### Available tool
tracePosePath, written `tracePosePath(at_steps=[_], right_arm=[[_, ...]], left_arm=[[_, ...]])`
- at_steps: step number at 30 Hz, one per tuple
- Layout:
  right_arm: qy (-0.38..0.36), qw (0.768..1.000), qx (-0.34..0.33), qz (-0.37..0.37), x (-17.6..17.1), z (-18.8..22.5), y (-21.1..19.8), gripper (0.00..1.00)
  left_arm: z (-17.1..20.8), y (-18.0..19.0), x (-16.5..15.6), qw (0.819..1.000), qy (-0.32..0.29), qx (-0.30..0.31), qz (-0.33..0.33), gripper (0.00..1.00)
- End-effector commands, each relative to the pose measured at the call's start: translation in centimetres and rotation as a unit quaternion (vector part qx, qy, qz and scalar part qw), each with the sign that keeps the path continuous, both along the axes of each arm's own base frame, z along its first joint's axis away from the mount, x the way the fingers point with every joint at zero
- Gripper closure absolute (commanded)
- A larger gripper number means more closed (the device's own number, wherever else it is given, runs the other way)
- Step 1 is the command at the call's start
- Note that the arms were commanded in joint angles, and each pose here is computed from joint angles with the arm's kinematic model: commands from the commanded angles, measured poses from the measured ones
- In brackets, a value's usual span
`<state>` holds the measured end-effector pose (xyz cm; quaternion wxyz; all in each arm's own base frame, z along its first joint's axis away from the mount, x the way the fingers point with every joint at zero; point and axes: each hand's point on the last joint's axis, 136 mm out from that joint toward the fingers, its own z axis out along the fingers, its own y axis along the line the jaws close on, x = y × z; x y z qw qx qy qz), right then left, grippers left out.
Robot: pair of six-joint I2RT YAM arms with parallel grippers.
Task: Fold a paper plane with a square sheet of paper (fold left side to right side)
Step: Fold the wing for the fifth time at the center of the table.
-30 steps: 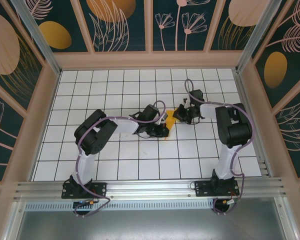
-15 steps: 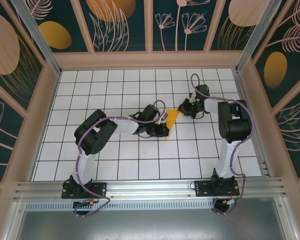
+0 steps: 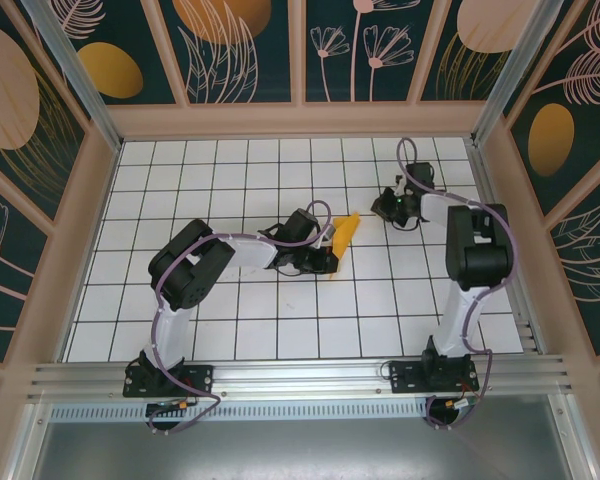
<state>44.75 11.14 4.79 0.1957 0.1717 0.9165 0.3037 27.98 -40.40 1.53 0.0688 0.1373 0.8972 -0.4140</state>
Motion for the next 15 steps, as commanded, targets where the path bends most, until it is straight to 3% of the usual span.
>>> tracePosePath(at_steps=[1, 9, 15], right_arm=[[-0.047, 0.999, 0.016, 0.011, -1.4, 3.8, 1.2, 1.00], [-0.008, 0.996, 0.081, 0.044, -8.2, 2.8, 7.5, 1.00], [0.025, 0.993, 0.100, 0.065, -10.7, 1.3, 9.7, 1.00]], left_arm=[[-5.5, 4.0, -3.4, 0.991, 0.079, 0.109, 0.012, 0.96], [-5.2, 3.9, -3.2, 0.991, 0.075, 0.108, 0.013, 0.96], [-5.2, 3.9, -3.2, 0.991, 0.074, 0.109, 0.011, 0.96]])
